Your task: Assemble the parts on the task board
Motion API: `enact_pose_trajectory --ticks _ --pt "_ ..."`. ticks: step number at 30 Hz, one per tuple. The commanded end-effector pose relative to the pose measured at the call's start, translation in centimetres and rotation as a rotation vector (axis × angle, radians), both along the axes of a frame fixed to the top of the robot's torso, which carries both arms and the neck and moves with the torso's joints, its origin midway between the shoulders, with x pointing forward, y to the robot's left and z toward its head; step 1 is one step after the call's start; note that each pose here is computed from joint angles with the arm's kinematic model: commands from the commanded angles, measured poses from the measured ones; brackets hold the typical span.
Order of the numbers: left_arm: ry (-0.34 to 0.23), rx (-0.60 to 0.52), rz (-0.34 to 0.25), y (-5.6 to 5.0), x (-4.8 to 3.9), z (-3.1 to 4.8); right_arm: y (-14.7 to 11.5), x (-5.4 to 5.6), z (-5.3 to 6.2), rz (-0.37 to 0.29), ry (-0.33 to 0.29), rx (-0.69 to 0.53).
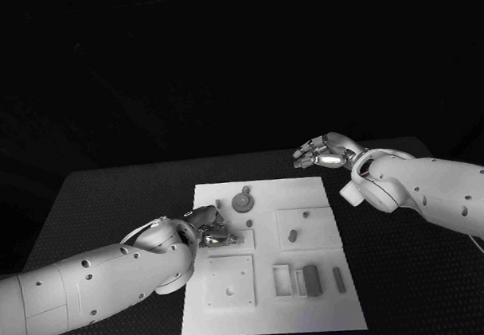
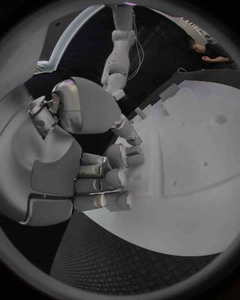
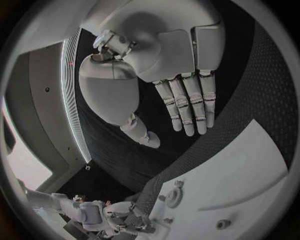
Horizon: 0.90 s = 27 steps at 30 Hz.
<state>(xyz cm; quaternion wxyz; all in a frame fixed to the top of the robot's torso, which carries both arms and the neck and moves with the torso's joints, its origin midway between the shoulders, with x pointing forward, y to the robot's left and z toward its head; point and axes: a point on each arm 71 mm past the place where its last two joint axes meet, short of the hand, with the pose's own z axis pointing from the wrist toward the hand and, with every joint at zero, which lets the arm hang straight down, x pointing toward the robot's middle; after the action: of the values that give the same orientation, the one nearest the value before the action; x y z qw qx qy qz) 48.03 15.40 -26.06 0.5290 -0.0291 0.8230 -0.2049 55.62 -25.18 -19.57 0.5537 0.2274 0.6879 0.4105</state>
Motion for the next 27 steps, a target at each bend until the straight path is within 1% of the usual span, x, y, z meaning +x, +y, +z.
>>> enact_pose_trajectory --ticks 1,9,27 --pt "0.011 -0.012 -0.017 -0.36 -0.12 0.01 0.12 -0.03 0.02 0.007 -0.002 0.002" --pt "0.008 -0.015 -0.009 -0.14 -0.01 0.05 0.12 -0.03 0.02 0.007 -0.001 0.002" --pt "0.022 -0.018 0.0 0.11 0.19 0.01 0.13 -0.03 0.0 0.007 0.001 0.002"
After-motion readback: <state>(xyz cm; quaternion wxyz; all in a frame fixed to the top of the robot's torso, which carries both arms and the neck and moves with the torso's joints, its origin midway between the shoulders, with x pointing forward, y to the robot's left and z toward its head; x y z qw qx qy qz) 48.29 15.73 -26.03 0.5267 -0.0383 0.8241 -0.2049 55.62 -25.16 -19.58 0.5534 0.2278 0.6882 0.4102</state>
